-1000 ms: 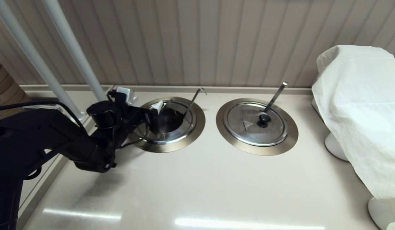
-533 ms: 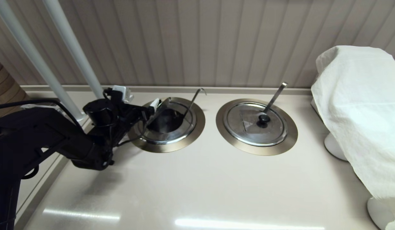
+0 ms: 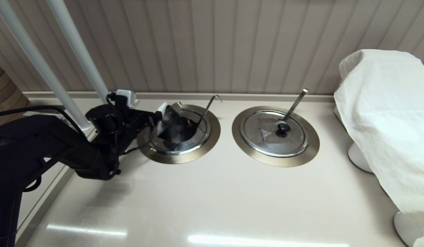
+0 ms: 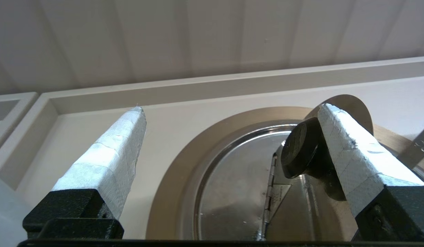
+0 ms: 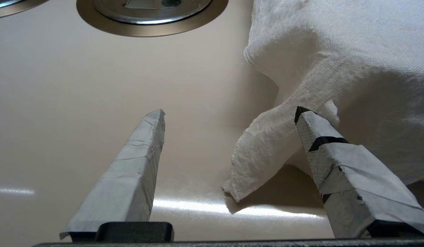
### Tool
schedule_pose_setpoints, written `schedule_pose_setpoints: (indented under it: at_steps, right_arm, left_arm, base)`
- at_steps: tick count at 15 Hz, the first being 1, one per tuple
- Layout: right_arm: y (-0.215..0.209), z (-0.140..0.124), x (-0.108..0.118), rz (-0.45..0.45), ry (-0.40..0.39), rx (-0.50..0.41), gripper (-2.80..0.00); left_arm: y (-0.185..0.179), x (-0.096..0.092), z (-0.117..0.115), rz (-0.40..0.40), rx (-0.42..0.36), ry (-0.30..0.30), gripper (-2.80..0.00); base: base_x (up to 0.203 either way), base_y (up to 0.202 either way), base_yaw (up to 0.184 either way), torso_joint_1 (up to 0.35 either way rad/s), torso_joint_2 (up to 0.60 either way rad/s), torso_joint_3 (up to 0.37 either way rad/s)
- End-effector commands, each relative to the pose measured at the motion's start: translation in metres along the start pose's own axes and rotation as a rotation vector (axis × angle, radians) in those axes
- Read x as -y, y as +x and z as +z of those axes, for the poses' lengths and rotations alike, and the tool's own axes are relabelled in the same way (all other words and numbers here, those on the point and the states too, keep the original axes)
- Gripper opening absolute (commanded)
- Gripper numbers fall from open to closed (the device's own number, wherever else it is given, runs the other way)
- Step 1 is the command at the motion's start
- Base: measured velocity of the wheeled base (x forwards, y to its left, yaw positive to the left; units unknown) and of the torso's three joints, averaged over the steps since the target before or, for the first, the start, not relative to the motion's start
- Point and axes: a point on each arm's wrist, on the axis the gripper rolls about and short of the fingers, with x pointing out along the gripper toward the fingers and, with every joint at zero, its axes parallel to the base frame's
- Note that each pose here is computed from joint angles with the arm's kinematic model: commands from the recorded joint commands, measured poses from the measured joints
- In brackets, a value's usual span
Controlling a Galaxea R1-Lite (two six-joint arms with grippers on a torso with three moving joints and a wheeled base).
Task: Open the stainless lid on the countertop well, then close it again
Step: Open the lid
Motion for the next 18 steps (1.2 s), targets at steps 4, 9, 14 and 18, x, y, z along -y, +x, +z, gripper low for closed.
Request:
schedule_pose_setpoints:
  at_steps: [4,9,14,18]
  right_arm:
    - [0.0,0.0,0.0,0.0,-0.002,0.001,0.0]
    - [0.0,0.0,0.0,0.0,-0.002,0.001,0.0]
    - [0.0,0.0,0.0,0.0,-0.002,0.001,0.0]
    - [0.0,0.0,0.0,0.0,-0.002,0.001,0.0]
  left_arm:
    - [0.003,-0.017,-0.004,0.038,0.004,0.009,0.0]
    - [0.004,-0.029,0.012,0.07,0.053,0.017,0.0]
    - [-0.004,-0.037,0.06,0.129,0.16,0.009,0.0]
    - [-0.009,-0.037,0.07,0.136,0.177,0.009,0.0]
  base:
    - [0.0,0.0,0.0,0.0,0.0,0.0]
    - [0.0,0.0,0.0,0.0,0.0,0.0]
    - [0.0,0.0,0.0,0.0,0.0,0.0]
    - [0.0,0.0,0.0,0.0,0.0,0.0]
